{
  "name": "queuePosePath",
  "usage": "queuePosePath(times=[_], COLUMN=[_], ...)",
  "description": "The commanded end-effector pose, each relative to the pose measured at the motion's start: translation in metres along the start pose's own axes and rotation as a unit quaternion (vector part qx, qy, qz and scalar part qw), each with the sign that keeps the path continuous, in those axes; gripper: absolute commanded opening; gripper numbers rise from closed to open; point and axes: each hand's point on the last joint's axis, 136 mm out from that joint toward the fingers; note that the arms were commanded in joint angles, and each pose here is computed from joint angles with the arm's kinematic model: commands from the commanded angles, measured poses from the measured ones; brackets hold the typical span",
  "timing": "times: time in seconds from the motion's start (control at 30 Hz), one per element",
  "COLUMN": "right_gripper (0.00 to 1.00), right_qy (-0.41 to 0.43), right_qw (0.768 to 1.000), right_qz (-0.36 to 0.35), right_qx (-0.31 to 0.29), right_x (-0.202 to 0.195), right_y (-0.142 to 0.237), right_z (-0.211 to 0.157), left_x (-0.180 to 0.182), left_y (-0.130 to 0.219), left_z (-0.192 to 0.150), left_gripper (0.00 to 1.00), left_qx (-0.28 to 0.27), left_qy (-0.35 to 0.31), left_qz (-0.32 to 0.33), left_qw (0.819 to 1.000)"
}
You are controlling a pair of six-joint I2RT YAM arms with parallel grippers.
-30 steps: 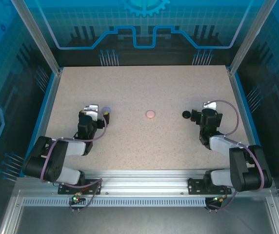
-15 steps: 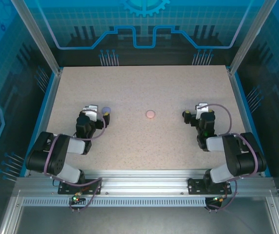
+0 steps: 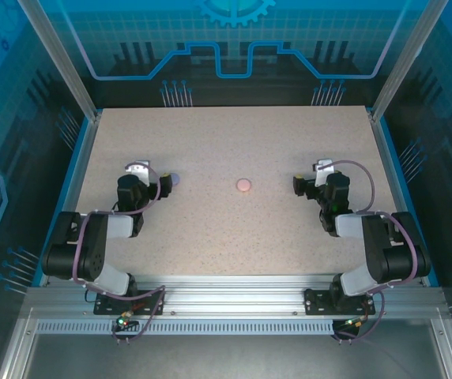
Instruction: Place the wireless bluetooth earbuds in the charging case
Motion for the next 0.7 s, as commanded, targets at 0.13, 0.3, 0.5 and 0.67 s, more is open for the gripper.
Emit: queuePosePath(times=[0.13, 0.3, 0.5, 0.67], right_gripper=[1.00, 1.00, 1.00, 1.00], right_qy=[0.008, 0.008, 0.004, 0.005], right_qw=[1.000, 1.000, 1.000, 1.000], right_qz=[-0.003, -0.003, 0.004, 0.006], right_qx=[0.000, 0.000, 0.003, -0.001], right_x=[-0.0009, -0.0014, -0.0013, -0.0006], right_y=[-0.0014, -0.0015, -0.0026, -0.0016], right_z=[0.0011, 0.0014, 0.0013, 0.0018], left_x=[-0.0020, -0.0016, -0.0018, -0.0019], left_y=[-0.0016, -0.0016, -0.0014, -0.0012], left_z=[0.0008, 0.0007, -0.0003, 0.0004], left_gripper=[0.99, 0.99, 0.99, 0.99], left_qx=[0.001, 0.001, 0.002, 0.000], left_qy=[0.003, 0.003, 0.003, 0.003], left_qz=[-0.002, -0.001, -0.002, -0.002], left_qw=[1.000, 1.000, 1.000, 1.000])
Point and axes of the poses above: each hand's point on the last joint's axis, 136 mm out from that joint toward the fingers, its own y axis back along the fingers, its own x axis along the line the jaws close on, z = x × y, and after that the axes turned 7 degrees about y, right-handed
